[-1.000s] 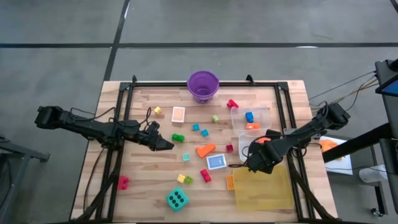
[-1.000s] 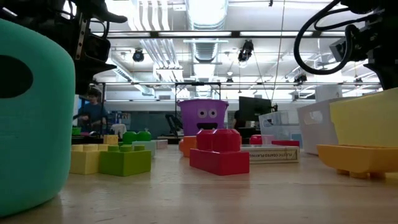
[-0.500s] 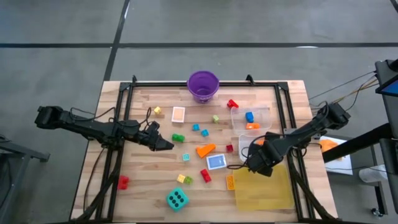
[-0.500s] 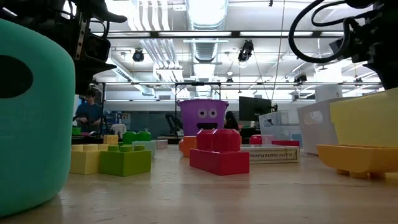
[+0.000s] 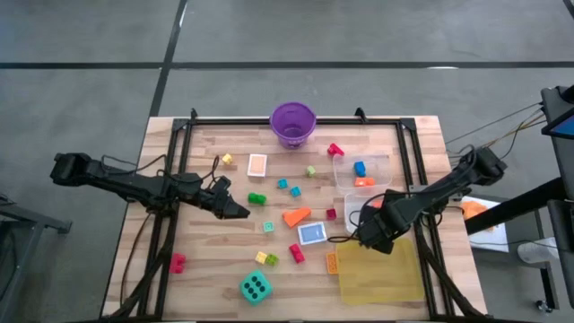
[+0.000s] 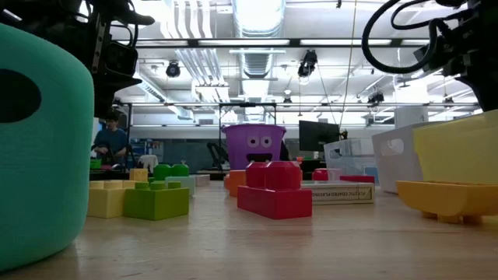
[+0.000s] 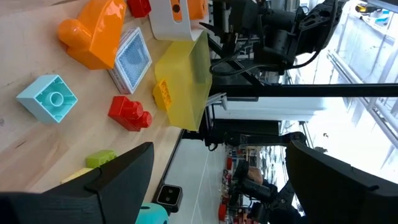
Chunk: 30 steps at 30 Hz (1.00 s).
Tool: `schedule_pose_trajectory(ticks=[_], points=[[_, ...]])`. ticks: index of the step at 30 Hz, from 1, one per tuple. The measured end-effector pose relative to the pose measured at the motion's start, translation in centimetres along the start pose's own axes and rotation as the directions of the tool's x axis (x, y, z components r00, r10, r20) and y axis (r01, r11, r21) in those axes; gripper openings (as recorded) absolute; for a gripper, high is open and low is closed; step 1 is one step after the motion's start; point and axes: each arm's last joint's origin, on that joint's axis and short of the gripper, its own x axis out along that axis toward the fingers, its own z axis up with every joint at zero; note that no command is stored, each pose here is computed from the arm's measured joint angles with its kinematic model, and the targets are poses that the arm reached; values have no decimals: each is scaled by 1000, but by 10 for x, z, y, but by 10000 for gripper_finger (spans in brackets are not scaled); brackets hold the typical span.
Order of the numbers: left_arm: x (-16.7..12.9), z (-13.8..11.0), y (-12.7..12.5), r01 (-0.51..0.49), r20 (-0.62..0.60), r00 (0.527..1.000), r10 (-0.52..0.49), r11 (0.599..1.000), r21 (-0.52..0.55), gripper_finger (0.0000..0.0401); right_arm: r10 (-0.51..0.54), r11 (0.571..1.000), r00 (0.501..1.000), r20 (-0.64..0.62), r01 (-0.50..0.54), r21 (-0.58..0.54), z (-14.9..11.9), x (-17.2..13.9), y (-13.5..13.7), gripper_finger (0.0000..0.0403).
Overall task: Pick & Place Toys
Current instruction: Put the orange dice into the white bin, then put the blue deck of cards into the yellow bin
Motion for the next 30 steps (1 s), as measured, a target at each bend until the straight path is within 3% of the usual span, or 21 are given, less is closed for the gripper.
schedule_pose_trajectory(ticks=[12,19,24,30], points=[[0,0,0,0,-5,1000,0,1000,5,351,113,994,989,93,-114,-2,-7,-32,-12,263],[0,0,0,0,-5,1000,0,1000,15,351,207,978,957,205,-201,-49,-4,-68,-16,263],[0,0,0,-4,-14,1000,4,1000,-22,351,249,968,911,329,-239,-71,29,-98,-18,263],[0,0,2,-39,-47,998,37,998,-39,351,295,944,881,370,-209,-255,89,-100,-9,263]])
